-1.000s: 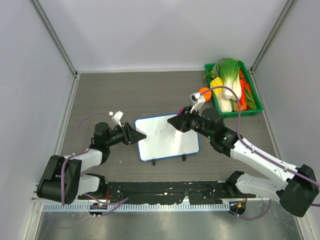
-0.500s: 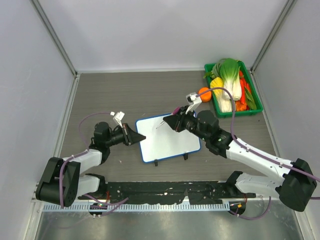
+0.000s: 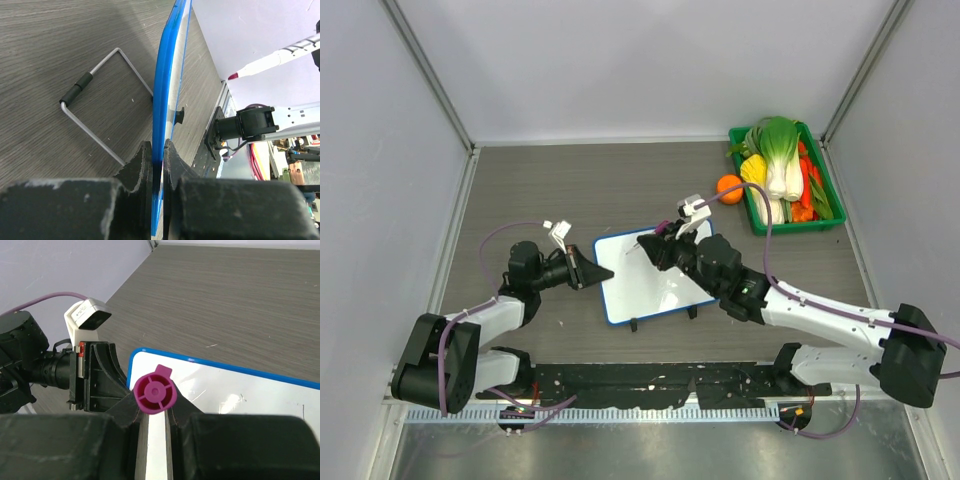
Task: Write a sentence on the whiteboard
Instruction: Write with the whiteboard marker on the whiteboard.
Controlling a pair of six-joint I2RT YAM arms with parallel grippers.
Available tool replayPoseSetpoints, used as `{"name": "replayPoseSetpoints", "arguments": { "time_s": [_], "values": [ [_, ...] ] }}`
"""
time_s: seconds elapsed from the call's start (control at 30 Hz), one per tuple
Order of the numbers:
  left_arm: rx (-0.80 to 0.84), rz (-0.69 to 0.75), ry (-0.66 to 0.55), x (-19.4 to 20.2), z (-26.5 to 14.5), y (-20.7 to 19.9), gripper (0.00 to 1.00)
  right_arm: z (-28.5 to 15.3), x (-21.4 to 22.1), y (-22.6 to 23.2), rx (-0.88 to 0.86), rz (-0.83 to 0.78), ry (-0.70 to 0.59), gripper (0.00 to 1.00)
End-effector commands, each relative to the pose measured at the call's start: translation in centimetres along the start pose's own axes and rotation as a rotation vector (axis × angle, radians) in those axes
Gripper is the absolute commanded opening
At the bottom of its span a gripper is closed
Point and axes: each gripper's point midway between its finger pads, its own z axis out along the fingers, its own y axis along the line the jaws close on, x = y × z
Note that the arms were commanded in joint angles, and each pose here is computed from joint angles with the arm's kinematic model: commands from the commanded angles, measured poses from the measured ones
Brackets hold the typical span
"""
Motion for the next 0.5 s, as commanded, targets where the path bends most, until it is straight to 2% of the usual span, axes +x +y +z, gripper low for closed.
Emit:
{"name": "replayPoseSetpoints", "arguments": {
  "time_s": [0.0, 0.2, 0.47],
  "values": [
    [-0.138, -0.005, -0.01, 0.3, -0.1, 3.1, 0.0, 0.8, -2.2, -0.5, 0.053, -0.013, -0.112, 0.01],
    [-0.138, -0.008, -0.007, 0.4, -0.1, 3.2, 0.0, 1.6, -2.7, -0.9, 0.091, -0.001, -0.158, 0.01],
    [-0.136, -0.004, -0.007, 0.4, -0.1, 3.1, 0.0, 2.8, -2.6, -0.6, 0.086, 0.008, -0.158, 0.01]
  ]
}}
